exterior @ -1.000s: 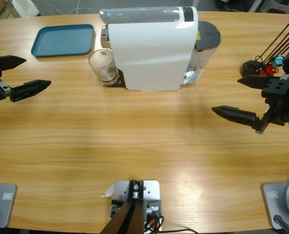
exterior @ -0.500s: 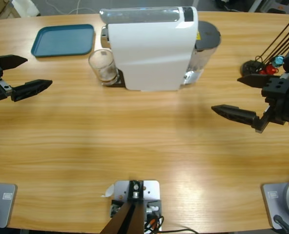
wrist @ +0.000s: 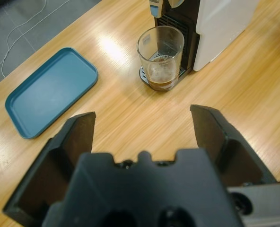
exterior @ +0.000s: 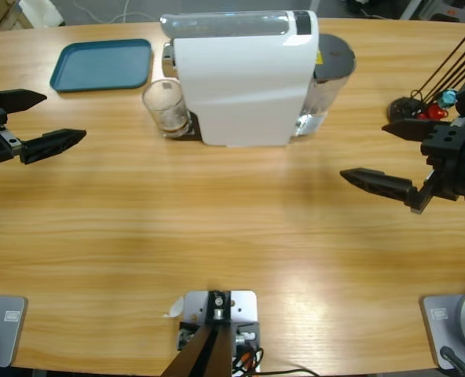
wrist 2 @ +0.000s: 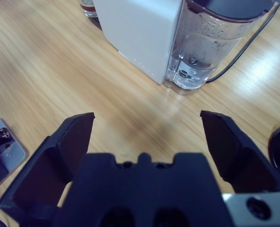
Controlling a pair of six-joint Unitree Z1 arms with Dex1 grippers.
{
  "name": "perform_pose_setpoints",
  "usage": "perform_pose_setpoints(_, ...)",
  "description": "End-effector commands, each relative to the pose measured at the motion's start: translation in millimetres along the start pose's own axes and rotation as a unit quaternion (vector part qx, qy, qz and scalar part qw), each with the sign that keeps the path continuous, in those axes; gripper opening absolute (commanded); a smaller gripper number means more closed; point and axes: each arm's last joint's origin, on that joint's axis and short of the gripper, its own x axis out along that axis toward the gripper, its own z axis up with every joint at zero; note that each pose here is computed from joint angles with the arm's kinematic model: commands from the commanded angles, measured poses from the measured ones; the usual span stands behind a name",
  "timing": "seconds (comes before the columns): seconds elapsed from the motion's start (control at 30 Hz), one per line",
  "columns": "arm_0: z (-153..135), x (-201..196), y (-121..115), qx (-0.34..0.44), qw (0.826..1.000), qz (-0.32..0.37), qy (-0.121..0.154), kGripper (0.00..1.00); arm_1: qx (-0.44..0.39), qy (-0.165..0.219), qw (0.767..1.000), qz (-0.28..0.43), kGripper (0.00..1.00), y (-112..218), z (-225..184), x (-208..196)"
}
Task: Pour coffee
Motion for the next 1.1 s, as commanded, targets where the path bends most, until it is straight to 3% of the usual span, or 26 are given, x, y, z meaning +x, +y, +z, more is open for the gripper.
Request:
perform_pose_setpoints(0.03,-11.9,9.0,-5.7,0.001,0.999,-0.023,0.025,0.859,0.004,0.012,1.0,-0.008,1.0,0.4,-10.0,2.6)
perform_pose_setpoints(0.23,-15.3,10.5,-4.5,-0.015,0.998,-0.056,0.028,0.766,0.004,0.01,1.0,-0.011,1.0,0.0,-9.0,2.0)
perform_pose_setpoints(0.57,-12.7,41.3,3.0,-0.034,0.996,-0.082,0.031,0.766,0.004,0.009,1.0,-0.011,1.0,0.0,-8.9,1.6)
perform_pose_setpoints(1.1,-18.8,115.3,24.4,-0.076,0.985,-0.156,0.0,0.729,0.004,0.01,1.0,-0.012,1.0,0.0,-8.0,2.4)
